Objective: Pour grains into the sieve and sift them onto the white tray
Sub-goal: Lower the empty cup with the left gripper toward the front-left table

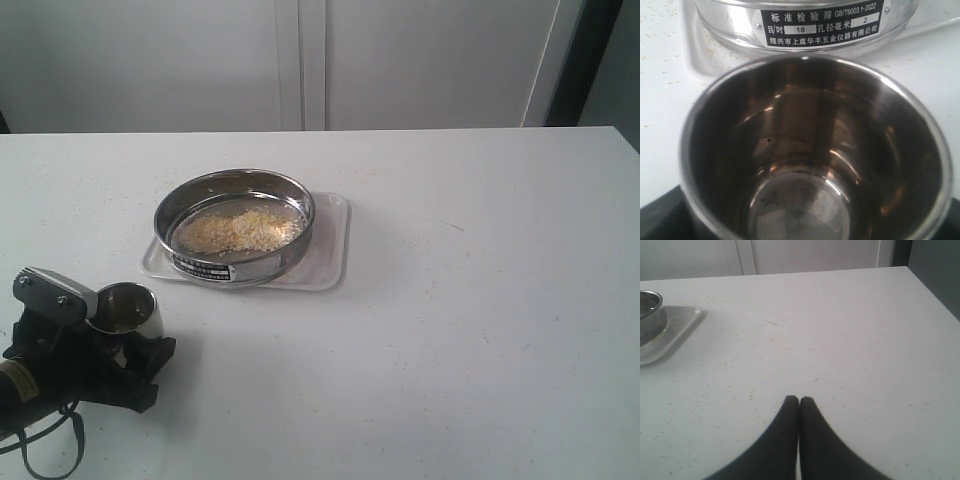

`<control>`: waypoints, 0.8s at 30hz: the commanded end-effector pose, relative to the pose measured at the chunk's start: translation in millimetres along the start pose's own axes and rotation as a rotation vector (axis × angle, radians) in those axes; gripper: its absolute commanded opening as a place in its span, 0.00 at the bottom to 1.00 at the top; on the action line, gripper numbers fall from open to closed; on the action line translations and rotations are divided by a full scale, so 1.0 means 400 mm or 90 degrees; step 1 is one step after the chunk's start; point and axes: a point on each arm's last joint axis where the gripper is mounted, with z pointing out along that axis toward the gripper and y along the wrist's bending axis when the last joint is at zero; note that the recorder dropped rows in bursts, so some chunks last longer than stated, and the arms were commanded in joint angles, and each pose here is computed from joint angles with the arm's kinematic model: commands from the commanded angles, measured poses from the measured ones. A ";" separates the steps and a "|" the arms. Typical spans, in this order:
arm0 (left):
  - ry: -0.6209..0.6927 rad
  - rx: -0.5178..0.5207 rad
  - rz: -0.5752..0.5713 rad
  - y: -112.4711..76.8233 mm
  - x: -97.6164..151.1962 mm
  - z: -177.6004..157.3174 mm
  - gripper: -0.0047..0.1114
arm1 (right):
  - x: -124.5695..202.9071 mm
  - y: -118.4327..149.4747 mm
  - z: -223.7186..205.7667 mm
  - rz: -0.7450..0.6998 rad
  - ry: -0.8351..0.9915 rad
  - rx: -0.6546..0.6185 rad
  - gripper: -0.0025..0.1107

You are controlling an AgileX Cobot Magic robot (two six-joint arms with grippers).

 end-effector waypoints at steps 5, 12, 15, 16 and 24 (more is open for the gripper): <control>0.052 -0.003 0.003 -0.001 0.024 -0.002 0.40 | 0.000 0.000 0.000 -0.001 -0.010 0.000 0.02; 0.052 -0.005 0.002 0.000 0.024 -0.002 0.80 | 0.000 0.000 0.000 -0.001 -0.010 0.000 0.02; 0.052 -0.007 0.005 0.000 0.024 -0.002 0.82 | 0.000 0.000 0.000 -0.001 -0.010 0.000 0.02; 0.051 -0.007 0.005 0.001 0.023 -0.002 0.82 | 0.000 0.000 0.000 -0.001 -0.010 0.000 0.02; 0.028 -0.004 0.012 0.000 0.003 -0.010 0.82 | 0.000 0.000 0.000 -0.001 -0.010 0.000 0.02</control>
